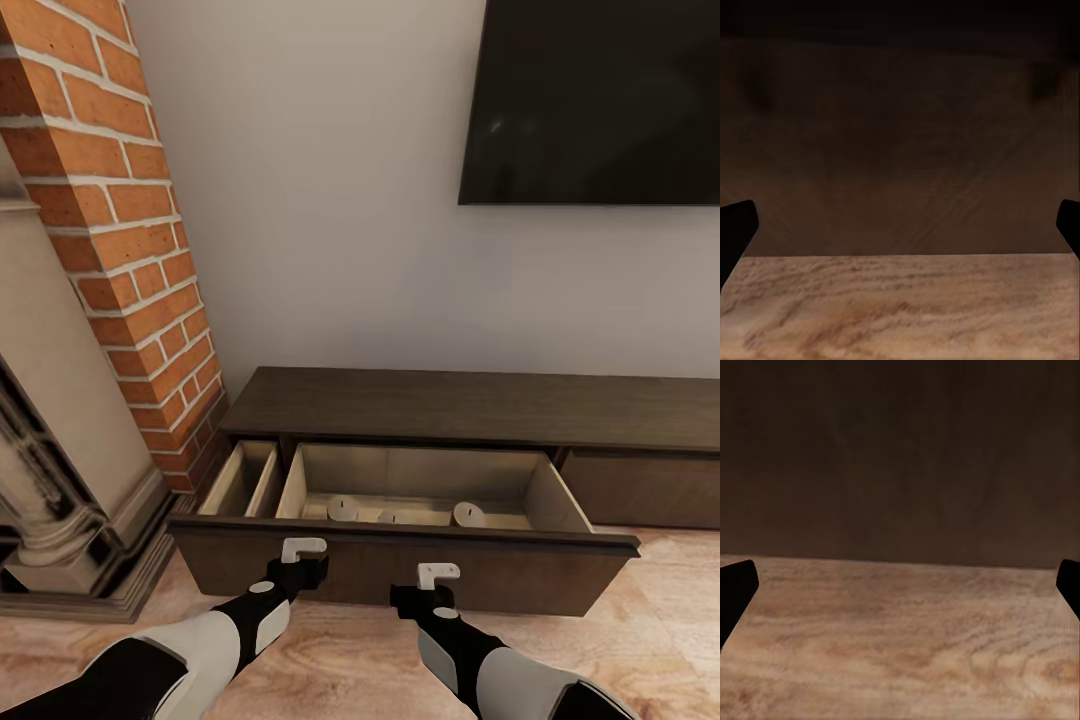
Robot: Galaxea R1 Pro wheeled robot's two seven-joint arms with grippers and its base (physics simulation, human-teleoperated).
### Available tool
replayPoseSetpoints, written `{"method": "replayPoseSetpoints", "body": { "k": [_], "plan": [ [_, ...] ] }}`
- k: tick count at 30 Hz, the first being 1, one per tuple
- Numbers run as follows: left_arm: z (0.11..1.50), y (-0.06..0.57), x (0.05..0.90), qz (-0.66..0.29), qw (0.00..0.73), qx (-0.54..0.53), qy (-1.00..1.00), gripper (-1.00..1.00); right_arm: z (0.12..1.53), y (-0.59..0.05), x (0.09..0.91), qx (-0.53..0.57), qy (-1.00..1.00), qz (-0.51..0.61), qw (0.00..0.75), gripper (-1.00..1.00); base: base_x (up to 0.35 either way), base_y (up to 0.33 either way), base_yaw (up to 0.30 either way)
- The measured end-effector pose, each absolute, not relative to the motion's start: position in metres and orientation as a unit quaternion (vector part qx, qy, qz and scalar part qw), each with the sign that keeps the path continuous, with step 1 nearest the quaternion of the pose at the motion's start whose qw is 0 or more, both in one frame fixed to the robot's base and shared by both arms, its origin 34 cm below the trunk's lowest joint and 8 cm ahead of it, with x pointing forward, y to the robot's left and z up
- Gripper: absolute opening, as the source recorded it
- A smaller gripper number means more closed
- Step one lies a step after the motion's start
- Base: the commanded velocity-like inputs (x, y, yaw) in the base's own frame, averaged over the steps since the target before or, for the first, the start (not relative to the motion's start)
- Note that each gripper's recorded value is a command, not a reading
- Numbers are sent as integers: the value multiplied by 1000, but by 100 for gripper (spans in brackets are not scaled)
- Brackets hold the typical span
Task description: Place each of the two pumpkins and all three candles from the living room inside a cabinet in the living room (use any cabinet), then make sure every cabinet is closed, and position the cauldron so it is next to a table in the living room.
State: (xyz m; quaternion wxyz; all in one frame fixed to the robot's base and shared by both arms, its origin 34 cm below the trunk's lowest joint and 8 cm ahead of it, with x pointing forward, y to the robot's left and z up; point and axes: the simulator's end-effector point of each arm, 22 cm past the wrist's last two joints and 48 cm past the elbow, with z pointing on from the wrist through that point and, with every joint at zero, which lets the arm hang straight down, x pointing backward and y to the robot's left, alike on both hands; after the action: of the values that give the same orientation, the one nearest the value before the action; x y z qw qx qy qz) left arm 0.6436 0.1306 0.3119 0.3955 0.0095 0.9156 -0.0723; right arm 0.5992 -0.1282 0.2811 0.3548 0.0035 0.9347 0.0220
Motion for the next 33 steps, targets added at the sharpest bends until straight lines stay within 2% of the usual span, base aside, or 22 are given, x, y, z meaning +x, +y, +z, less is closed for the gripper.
{"method": "replayPoseSetpoints", "body": {
  "k": [17,33],
  "plan": [
    [311,131,643,-73,395,8,916,100,281,-128,599,4,935,22,355,100,55,0,0],
    [311,131,643,-73,395,9,916,100,281,-128,599,3,935,22,355,100,117,0,0]
  ]
}}
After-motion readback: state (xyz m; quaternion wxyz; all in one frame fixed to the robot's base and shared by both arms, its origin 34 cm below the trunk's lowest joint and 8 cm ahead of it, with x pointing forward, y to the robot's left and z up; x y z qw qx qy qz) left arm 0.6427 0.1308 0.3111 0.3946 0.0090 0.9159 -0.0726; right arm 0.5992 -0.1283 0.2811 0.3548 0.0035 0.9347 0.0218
